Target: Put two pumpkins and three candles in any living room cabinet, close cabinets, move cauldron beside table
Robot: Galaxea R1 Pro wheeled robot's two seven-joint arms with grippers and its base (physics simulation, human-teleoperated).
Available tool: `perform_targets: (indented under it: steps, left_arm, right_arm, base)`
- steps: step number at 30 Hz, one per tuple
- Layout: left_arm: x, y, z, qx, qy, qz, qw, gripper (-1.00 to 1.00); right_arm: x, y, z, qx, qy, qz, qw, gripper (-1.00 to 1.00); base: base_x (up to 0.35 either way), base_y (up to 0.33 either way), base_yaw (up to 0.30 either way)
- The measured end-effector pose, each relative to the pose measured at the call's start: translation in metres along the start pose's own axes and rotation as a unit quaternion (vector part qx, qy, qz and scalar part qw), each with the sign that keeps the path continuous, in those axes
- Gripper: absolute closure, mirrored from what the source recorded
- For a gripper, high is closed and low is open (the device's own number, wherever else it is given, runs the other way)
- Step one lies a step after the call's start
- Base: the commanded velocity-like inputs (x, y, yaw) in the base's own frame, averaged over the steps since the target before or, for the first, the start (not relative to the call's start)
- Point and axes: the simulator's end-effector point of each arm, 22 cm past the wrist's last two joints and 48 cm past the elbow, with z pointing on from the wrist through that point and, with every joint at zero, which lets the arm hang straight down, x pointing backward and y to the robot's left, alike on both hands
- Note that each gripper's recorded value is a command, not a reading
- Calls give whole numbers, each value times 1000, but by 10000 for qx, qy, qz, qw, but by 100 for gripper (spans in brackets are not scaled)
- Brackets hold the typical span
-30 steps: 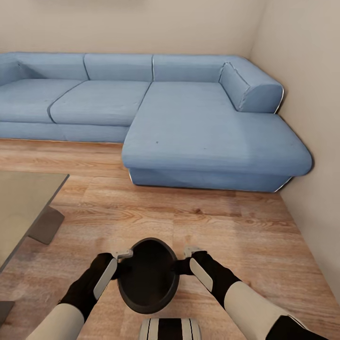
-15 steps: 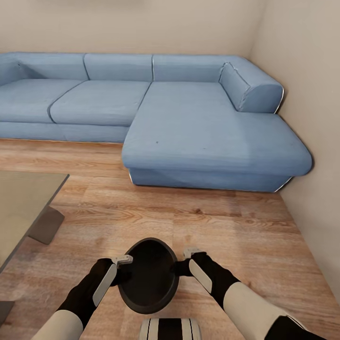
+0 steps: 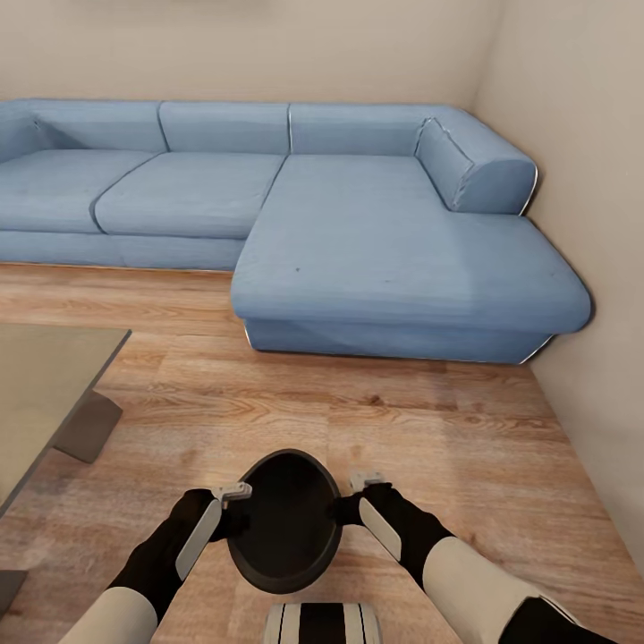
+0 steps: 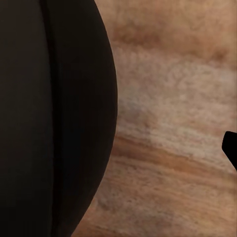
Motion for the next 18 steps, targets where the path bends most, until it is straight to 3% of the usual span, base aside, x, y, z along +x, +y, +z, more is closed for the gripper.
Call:
perform_targets:
  steps: [9, 13, 18]
  left_arm:
    - [-2, 0, -1, -1, -28, 0, 10000, -100]
    - [-3, 1, 6, -32, -79, 35, 10000, -100]
    - [-6, 2, 11, -68, -122, 89, 9999, -100]
  right_arm:
    - [0, 0, 0, 1, 0, -2, 10000, -100]
    - [2, 3, 8, -89, -17, 89, 9999, -100]
    - [-6, 9, 11, -134, -131, 9, 9998, -100]
  base:
    - [0, 0, 0]
    - [0, 0, 0]
    - [0, 0, 0]
